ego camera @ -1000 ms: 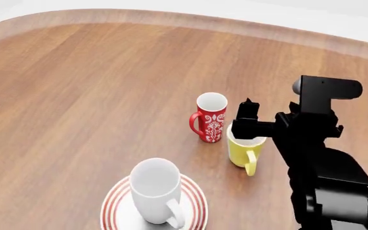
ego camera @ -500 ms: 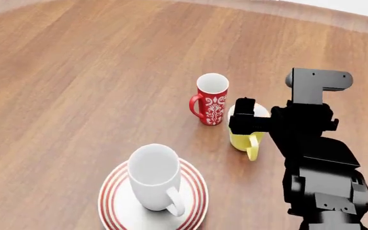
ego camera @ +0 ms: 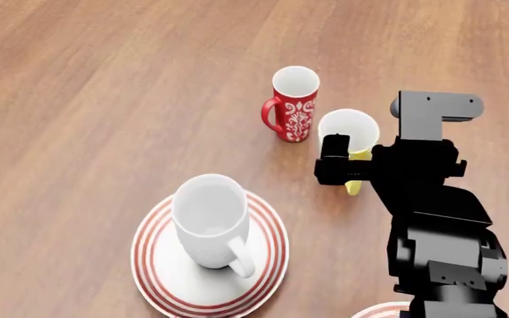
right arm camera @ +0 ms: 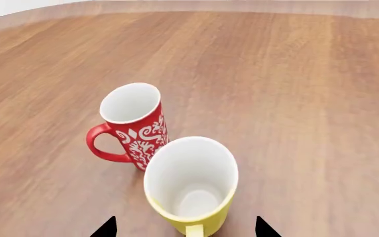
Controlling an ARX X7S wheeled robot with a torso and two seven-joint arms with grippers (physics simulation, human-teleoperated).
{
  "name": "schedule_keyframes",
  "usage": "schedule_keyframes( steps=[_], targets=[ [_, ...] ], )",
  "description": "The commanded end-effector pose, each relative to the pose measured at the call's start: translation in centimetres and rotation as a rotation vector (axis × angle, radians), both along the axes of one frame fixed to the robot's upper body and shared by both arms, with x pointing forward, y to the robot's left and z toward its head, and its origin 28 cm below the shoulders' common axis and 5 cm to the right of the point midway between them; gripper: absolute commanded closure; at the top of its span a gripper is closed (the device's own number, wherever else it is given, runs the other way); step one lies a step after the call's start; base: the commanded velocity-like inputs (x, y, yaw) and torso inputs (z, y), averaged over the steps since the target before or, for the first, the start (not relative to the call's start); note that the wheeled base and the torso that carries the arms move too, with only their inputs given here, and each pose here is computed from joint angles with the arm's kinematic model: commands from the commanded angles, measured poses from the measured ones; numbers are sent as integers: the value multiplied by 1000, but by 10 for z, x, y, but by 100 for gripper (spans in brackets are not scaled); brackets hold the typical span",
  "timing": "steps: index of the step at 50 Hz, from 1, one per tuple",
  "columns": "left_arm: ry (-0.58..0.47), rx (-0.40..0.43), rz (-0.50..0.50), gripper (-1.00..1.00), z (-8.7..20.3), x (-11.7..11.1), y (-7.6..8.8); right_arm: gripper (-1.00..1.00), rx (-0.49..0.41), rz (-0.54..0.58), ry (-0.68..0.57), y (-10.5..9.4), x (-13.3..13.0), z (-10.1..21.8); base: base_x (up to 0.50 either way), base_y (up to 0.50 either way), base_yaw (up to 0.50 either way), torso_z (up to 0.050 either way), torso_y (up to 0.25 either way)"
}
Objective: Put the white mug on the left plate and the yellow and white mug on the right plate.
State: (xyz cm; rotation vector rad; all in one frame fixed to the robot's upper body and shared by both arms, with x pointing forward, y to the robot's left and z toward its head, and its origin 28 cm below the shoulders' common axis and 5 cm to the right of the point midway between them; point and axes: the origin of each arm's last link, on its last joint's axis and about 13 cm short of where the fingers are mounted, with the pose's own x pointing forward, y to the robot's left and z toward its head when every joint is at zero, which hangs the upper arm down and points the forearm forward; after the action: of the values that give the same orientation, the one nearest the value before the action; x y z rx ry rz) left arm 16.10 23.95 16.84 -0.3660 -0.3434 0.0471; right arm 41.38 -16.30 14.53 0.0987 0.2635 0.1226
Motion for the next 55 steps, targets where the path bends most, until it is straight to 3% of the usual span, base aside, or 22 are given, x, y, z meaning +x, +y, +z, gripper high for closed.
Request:
schedule_keyframes(
  steps=[1, 9, 16, 23, 30, 51, 55],
  targets=[
    [-16, -3, -19, -100, 0, -1, 1, -100, -12, -1, -9, 0, 1, 3, 0, 0, 0, 2, -250],
    [-1, -7, 10, -100, -1, 2, 0, -100, -29, -13, 4, 0, 0, -1, 0, 0, 0, 2, -164],
    [-19, -17, 10, -100, 4, -3, 2, -100, -194, -76, -58, 1, 2, 0, 0, 0, 0, 0, 0],
    [-58, 8, -10, -100, 5, -7, 1, -100, -201, -62, -72, 3, 0, 1, 0, 0, 0, 0, -71],
    [-35, -11, 12, -100, 4, -4, 2, -100, -188, -50, -63, 4, 1, -2, 0, 0, 0, 1, -250],
    [-32, 1, 31, -100, 2, -3, 2, -100, -179, -10, -147, 8, -1, 9, 0, 0, 0, 0, 0],
    [-54, 19, -2, -100, 4, -6, 1, -100, -176, -14, -147, 7, -1, 8, 0, 0, 0, 0, -112]
  ],
)
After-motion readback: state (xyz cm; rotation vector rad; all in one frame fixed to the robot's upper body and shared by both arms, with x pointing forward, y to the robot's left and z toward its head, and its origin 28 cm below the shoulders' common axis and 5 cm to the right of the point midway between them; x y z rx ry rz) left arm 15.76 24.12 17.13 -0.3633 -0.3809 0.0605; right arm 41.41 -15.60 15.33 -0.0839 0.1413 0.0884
